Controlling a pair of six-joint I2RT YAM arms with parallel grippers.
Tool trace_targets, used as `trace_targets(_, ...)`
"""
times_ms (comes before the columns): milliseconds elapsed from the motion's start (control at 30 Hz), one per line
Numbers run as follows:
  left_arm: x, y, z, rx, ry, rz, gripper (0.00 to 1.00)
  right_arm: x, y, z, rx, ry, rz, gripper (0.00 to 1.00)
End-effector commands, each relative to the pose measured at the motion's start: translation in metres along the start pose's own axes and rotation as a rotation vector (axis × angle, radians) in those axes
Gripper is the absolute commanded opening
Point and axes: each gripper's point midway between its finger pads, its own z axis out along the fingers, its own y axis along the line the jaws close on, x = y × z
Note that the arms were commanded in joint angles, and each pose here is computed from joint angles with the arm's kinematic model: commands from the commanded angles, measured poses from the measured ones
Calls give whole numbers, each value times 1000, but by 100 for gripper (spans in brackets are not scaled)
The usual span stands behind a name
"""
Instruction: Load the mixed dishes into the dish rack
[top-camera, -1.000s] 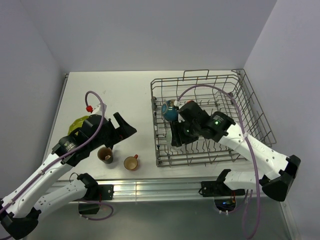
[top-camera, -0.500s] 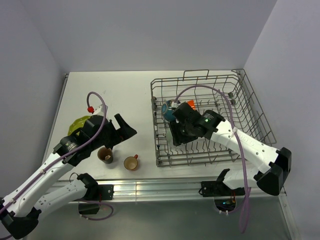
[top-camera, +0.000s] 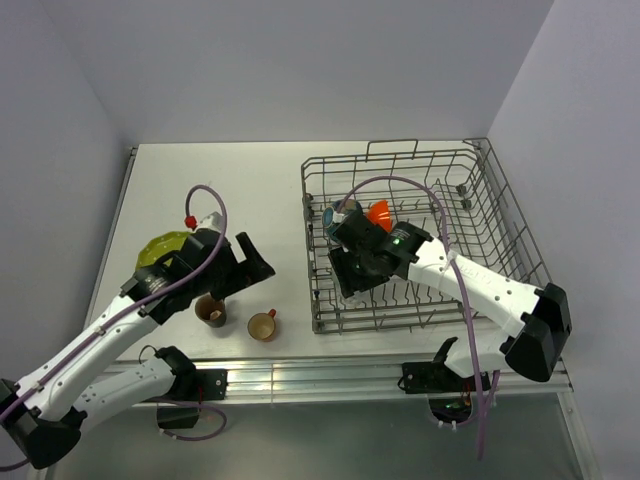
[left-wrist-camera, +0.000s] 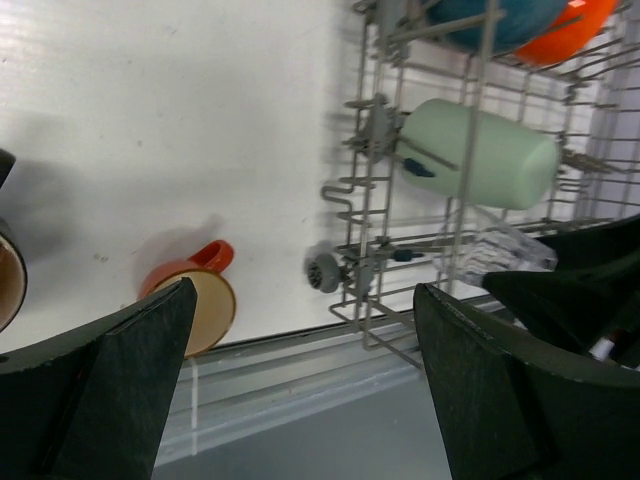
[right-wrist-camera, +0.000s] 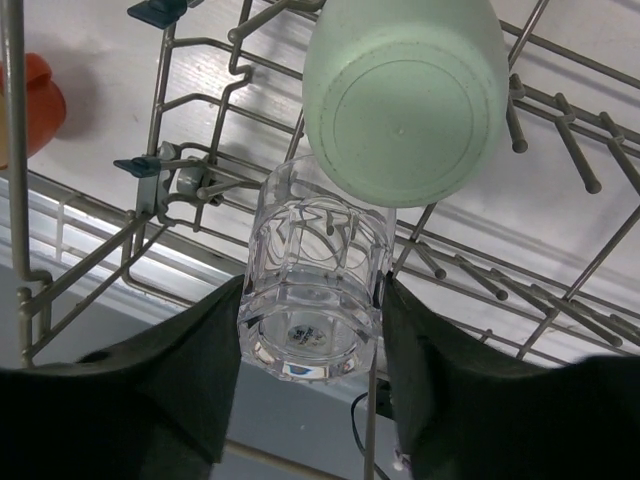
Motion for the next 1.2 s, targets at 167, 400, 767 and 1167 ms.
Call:
trace_targets(167,50,41,20,-112,181,25,91,-20,5,-19,-3,-99,-11,100)
trace_targets(400,67,53,11,-170,234,64,83,-47,4,-65,-32,-262,17,100)
trace_targets(767,104,76,14,-255,329,84,76,-47,-5,-104,-62,-377,36,100)
trace_targets(1167,117,92,24,-318,353,98,64,-40,-9,-109,-79,-410,40,100)
